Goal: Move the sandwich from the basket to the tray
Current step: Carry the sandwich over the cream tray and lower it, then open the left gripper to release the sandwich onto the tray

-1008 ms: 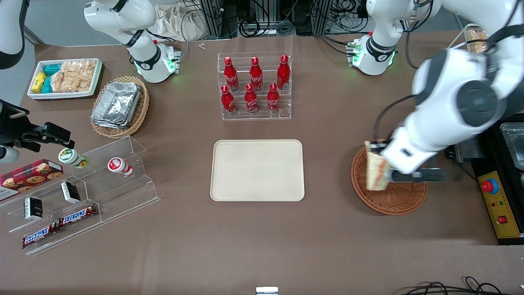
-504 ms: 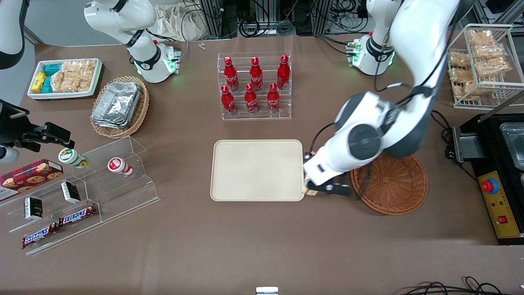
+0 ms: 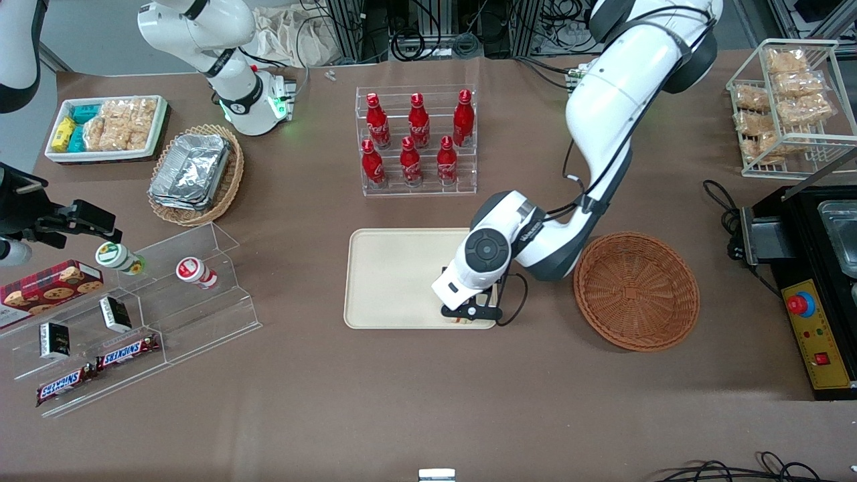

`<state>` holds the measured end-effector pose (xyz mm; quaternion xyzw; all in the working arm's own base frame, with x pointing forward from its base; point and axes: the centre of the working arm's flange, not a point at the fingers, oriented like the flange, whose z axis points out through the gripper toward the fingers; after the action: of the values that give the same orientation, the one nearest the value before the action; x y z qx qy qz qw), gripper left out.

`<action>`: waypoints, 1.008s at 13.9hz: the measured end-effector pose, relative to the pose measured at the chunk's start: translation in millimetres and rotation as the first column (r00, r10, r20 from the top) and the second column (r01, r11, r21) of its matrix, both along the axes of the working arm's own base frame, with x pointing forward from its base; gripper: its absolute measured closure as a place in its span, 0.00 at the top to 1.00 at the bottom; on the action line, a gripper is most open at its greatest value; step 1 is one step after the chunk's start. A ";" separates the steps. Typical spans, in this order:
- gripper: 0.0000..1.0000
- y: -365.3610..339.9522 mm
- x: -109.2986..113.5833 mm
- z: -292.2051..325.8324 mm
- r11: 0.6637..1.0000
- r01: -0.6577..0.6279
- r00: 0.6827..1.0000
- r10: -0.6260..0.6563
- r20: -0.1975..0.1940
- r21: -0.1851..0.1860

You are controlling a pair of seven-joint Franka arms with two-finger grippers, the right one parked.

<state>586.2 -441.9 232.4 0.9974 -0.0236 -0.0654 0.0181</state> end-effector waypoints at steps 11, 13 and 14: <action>0.81 1.2 4.7 -1.5 0.997 -0.083 0.996 0.083 0.009 0.007; 0.99 0.7 9.8 7.3 0.996 -0.090 0.996 0.090 0.025 -0.006; 1.00 0.6 14.2 18.2 0.995 -0.094 0.995 0.095 0.041 -0.017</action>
<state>600.4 -441.4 250.6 0.9984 0.0228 -0.0436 0.0283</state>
